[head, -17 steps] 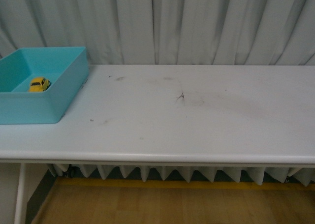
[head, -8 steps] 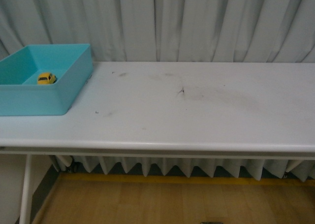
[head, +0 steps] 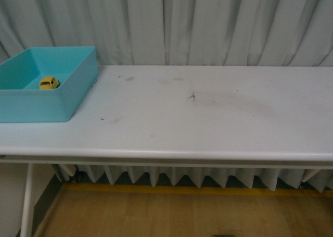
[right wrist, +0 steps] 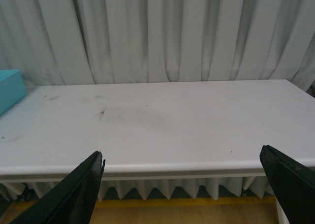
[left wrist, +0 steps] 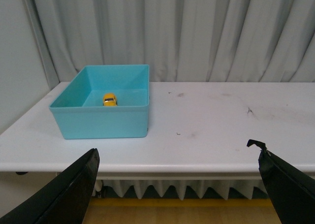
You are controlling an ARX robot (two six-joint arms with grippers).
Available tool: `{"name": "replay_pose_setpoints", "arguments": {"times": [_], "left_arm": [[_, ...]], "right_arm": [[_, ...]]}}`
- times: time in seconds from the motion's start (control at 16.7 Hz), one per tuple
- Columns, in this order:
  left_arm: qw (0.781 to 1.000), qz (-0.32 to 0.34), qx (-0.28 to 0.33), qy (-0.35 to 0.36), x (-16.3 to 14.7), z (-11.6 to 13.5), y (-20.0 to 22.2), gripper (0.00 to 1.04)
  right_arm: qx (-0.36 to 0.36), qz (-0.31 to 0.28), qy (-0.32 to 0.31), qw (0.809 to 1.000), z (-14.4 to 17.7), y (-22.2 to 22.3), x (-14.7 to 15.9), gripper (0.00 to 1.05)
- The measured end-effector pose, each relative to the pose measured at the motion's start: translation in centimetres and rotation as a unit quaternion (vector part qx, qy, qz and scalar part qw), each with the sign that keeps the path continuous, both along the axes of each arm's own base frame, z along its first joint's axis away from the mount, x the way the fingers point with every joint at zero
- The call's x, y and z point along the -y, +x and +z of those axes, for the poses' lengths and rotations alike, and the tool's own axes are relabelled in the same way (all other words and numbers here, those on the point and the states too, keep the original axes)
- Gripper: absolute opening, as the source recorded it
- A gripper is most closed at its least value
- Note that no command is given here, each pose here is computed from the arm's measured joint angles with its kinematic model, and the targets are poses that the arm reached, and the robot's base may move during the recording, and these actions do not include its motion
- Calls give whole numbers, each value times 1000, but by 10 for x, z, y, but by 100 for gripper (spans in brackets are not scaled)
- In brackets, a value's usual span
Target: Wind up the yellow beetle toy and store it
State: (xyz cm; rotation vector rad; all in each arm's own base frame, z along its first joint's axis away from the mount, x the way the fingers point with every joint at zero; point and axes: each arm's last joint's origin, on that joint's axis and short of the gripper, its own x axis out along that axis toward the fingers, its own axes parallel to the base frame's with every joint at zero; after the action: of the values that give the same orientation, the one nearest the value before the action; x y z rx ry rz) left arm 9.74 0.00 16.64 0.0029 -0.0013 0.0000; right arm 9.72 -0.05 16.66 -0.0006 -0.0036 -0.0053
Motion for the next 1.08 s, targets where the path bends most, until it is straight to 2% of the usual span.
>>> {"name": "replay_pose_setpoints", "arguments": {"times": [1.08], "left_arm": [[1000,0,0,0,0,0,0,98]], "right_arm": [[0,0,0,1000,0,0,0,98]]}}
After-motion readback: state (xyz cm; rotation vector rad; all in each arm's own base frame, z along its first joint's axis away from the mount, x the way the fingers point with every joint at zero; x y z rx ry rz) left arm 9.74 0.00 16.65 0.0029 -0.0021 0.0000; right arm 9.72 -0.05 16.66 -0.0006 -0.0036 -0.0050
